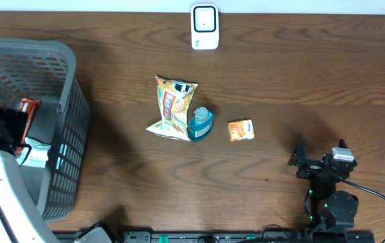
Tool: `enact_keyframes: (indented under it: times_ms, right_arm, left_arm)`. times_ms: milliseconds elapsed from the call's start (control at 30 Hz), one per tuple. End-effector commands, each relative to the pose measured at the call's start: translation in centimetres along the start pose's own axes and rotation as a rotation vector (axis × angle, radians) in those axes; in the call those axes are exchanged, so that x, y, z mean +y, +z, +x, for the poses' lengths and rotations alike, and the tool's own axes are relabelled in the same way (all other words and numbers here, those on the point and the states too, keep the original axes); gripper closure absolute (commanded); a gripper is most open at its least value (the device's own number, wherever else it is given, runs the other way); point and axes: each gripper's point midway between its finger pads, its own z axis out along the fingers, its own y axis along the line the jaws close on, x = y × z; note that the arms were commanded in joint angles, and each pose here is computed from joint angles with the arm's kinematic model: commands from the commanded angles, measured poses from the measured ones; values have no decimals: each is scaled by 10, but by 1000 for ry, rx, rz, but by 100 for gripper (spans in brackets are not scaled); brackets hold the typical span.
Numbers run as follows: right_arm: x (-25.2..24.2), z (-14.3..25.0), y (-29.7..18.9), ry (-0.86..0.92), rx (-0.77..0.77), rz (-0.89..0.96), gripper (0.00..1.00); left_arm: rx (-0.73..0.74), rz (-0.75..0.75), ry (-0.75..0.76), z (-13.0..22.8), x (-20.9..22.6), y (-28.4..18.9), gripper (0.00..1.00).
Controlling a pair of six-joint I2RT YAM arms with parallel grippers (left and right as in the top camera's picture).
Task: Scan the item barcode
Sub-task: 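Move the left gripper back into the basket over the mint-green pack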
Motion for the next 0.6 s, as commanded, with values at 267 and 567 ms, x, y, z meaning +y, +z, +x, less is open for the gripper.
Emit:
enact_keyframes:
  times_ms: [267,567]
  right_arm:
    - [0,1,0,-13,2,3,1]
    - [0,1,0,-12,2,3,1]
  left_arm:
    - [195,-13,-86,54,28,72,10]
    - [196,-15,-86,71,38,100,10]
